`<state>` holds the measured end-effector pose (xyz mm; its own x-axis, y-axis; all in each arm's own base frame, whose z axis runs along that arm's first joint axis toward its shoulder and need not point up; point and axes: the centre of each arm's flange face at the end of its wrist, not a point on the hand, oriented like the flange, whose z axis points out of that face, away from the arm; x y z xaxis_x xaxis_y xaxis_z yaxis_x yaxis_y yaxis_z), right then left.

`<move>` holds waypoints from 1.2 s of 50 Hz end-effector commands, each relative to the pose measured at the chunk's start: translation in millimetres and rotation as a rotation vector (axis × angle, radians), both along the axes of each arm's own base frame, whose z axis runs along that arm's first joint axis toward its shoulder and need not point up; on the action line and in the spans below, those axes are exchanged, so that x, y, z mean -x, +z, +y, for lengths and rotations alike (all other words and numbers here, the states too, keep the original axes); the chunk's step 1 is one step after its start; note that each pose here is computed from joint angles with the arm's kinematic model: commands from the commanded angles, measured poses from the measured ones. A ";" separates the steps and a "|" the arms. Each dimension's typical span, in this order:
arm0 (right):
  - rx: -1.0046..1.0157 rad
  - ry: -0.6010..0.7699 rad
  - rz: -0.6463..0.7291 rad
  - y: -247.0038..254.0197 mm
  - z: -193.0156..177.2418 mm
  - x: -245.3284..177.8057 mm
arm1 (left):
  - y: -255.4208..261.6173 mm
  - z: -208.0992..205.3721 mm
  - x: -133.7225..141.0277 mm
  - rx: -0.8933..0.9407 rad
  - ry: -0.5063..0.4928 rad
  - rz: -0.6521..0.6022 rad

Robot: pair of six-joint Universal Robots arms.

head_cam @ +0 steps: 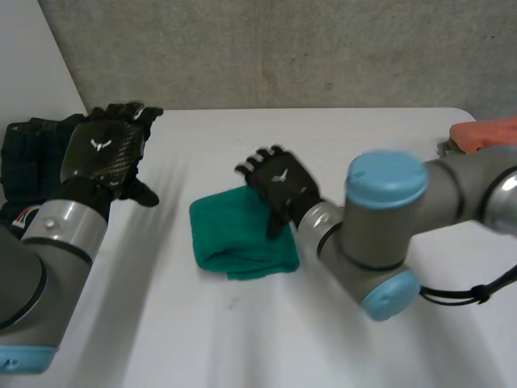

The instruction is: Fold the laundry.

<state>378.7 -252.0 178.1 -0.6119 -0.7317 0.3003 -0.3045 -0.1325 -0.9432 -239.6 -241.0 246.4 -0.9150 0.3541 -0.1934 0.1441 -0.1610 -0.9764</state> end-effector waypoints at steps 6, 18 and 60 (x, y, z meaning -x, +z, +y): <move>-0.225 -0.100 -0.154 17.5 -37.8 20.9 | -4.0 1.9 59.1 -0.204 -0.163 -0.026; -0.466 -0.147 -0.096 -22.3 -59.5 16.3 | -68.4 -20.4 90.7 -0.497 -0.095 -0.131; 0.103 -0.015 0.169 -27.5 59.7 22.0 | 70.6 24.4 62.8 -0.316 -0.591 0.025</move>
<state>353.9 -233.1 179.1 -0.6095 -0.6456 0.4601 -0.4768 -0.1651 -0.8634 -299.7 -246.2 296.0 -0.7473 0.6634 -0.0374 0.1302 0.0910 -0.9873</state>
